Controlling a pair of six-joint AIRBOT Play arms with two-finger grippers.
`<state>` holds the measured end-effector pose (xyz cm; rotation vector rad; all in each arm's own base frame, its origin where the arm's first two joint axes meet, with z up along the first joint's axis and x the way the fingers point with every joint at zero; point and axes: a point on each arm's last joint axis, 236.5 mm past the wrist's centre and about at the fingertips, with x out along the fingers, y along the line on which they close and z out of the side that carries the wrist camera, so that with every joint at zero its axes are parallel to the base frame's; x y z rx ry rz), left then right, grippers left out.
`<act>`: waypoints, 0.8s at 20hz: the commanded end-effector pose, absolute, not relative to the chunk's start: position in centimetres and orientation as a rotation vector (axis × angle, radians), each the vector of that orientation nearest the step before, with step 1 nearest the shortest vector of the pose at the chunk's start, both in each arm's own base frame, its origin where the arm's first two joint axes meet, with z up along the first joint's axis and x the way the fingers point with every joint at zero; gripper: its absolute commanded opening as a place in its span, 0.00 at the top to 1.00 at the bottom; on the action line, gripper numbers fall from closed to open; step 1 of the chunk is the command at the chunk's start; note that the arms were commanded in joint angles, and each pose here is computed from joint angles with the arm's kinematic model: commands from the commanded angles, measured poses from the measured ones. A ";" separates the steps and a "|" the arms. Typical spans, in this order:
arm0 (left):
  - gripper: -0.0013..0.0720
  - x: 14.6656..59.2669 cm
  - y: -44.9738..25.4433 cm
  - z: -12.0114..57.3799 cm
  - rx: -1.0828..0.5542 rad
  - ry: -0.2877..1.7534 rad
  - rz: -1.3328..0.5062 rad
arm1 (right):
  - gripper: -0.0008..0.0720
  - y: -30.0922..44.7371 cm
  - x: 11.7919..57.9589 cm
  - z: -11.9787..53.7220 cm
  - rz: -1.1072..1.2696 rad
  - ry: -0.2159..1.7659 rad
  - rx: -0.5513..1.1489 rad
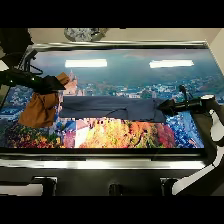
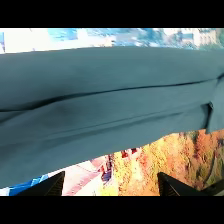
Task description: Fold the shirts.
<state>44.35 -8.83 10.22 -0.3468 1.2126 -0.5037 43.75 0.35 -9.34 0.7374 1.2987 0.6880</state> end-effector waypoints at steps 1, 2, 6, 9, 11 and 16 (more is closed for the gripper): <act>0.06 44.0 -10.6 10.3 -0.321 1.218 -0.539 | 0.03 2.1 44.6 -9.2 0.722 1.270 0.789; 0.06 43.9 -11.2 10.3 -0.314 1.222 -0.550 | 0.04 2.6 44.6 -9.4 0.723 1.279 0.768; 0.06 44.8 -14.3 9.5 -0.243 1.178 -0.617 | 0.39 6.2 45.1 -9.7 0.711 1.326 0.666; 0.57 44.7 -18.1 8.1 -0.210 1.191 -0.671 | 0.93 7.8 45.7 -6.0 0.720 1.278 0.606; 0.93 44.2 -21.7 6.3 -0.180 1.216 -0.721 | 0.93 7.5 45.3 -2.7 0.703 1.248 0.516; 0.95 40.9 -34.4 -0.2 -0.216 1.306 -0.870 | 0.93 6.7 41.5 4.9 0.586 1.260 0.263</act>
